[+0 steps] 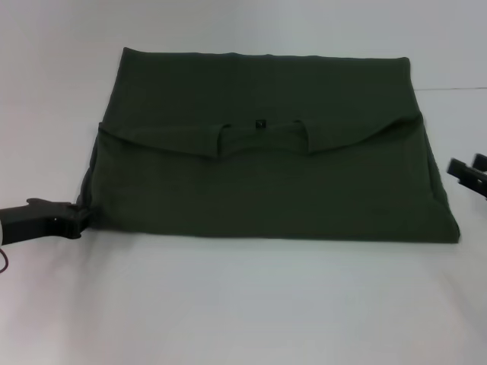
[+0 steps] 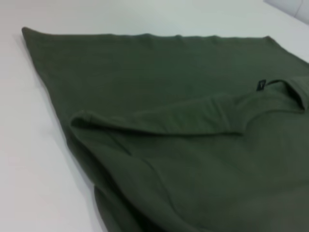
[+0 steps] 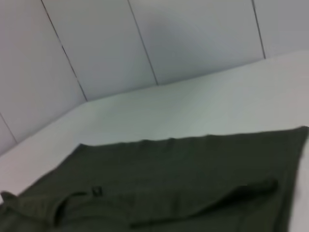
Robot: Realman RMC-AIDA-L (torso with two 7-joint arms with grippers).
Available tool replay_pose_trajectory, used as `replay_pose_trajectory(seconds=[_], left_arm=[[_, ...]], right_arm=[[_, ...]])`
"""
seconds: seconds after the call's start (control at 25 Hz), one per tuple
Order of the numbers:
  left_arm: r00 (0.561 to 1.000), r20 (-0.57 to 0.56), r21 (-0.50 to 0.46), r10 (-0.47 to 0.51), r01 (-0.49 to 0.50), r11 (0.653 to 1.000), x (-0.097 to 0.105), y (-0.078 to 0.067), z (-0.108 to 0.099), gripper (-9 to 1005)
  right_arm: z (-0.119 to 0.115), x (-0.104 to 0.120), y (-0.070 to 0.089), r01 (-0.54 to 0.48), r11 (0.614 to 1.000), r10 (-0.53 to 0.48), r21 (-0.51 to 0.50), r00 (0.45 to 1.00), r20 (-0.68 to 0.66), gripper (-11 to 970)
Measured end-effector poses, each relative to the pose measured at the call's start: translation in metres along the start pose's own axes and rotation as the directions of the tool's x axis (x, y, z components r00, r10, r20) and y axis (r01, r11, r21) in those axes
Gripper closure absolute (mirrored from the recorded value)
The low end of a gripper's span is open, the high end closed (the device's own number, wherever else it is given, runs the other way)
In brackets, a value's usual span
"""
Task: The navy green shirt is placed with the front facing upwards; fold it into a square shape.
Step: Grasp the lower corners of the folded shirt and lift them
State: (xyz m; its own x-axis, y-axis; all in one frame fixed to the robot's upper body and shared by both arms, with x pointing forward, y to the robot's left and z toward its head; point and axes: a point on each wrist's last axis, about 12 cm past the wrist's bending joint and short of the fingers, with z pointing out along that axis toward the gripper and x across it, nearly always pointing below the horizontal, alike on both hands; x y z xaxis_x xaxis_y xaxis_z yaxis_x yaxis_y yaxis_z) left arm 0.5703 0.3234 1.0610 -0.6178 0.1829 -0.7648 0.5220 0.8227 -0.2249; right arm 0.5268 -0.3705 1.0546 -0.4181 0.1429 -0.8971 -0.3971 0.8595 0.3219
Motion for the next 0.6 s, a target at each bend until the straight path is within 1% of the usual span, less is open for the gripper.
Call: replay_pose_trajectory(seconds=[0.24,0.44,0.6], left_arm=[[1.000,0.019,0.007,-0.002,0.002,1.000,-0.003,-0.003,0.002,941],[0.999,0.032,0.014,0.002,-0.002,1.000,-0.004,-0.007,0.001,942],[0.999,0.037,0.028,0.004,-0.005,1.000,-0.005,-0.009,0.000,942]], right_arm=[[-0.024,0.011,-0.006,0.031,0.999,-0.030,0.014,0.997,-0.070,292],[-0.028,0.025,-0.004,0.035,0.999,-0.034,0.006,0.988,-0.148,290],[-0.027,0.031,-0.002,0.038,0.999,-0.036,0.007,0.986,-0.164,290]])
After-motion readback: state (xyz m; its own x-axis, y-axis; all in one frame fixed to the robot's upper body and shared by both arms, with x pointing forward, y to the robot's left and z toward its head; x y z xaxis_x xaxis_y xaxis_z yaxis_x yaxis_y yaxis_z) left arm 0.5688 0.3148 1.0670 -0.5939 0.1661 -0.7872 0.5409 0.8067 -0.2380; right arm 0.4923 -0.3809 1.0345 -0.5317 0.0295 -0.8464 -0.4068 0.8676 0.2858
